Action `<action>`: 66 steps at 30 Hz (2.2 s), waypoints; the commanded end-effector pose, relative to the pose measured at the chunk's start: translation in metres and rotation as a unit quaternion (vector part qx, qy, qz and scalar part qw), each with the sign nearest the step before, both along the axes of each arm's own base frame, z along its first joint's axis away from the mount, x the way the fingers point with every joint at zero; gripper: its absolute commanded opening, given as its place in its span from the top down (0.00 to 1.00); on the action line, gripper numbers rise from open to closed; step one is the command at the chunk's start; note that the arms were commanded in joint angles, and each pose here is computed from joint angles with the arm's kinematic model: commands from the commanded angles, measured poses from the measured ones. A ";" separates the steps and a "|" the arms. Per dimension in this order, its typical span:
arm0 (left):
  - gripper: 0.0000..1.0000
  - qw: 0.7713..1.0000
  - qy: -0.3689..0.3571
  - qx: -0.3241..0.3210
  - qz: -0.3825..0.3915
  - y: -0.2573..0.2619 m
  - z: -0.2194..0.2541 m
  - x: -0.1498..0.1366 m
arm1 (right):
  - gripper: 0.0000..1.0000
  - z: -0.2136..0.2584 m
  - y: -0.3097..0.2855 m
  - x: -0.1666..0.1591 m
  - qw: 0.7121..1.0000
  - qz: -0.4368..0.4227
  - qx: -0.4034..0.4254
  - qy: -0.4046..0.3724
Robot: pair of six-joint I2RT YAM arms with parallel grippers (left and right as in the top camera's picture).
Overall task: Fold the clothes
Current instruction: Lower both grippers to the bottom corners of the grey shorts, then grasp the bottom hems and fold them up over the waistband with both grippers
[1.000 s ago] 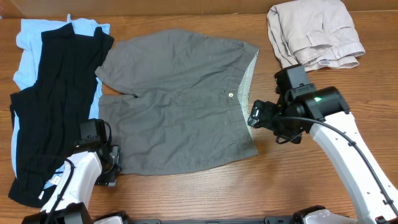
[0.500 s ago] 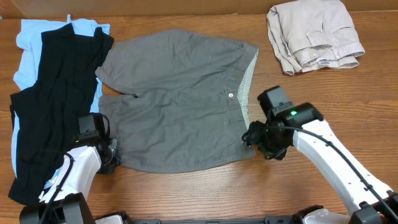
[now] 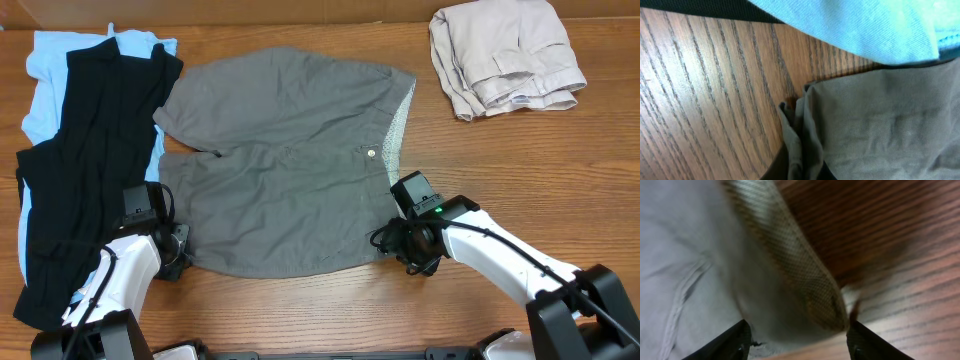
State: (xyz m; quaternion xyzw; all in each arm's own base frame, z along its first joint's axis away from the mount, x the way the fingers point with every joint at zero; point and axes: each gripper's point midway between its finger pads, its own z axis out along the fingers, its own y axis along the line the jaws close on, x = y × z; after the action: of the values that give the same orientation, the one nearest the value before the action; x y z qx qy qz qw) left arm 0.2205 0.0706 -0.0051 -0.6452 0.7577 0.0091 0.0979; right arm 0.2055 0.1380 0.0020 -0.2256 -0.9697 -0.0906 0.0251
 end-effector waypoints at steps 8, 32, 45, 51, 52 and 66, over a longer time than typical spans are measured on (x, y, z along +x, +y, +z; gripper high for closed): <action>0.96 0.991 0.060 -0.083 -0.087 -0.035 -0.026 -0.032 | 0.62 -0.010 -0.013 0.022 0.997 -0.048 -0.046 -0.043; 0.96 0.897 -0.095 -0.176 -0.395 -0.079 0.134 0.067 | 0.96 0.118 -0.065 0.007 0.992 -0.091 -0.036 -0.076; 0.96 0.874 -0.186 -0.090 -0.440 -0.080 0.253 0.059 | 0.96 0.200 -0.077 -0.044 0.993 -0.090 -0.023 -0.069; 0.96 0.867 -0.221 -0.050 -0.444 -0.080 0.278 0.045 | 0.96 0.206 -0.079 -0.071 0.994 -0.099 -0.013 -0.047; 0.96 0.868 -0.222 -0.041 -0.443 -0.078 0.281 0.044 | 0.96 0.207 -0.079 -0.072 0.994 -0.099 -0.013 -0.048; 0.96 0.854 -0.252 -0.010 -0.455 -0.084 0.267 0.120 | 0.96 0.192 -0.114 -0.020 0.979 -0.175 -0.081 -0.066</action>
State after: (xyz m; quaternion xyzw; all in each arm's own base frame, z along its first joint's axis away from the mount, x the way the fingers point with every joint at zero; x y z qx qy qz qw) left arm 0.3116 -0.0182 0.2658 -0.2045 0.9173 -0.2288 0.2538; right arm 0.1712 0.0550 0.1934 -0.3585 -0.9283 -0.0913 -0.0368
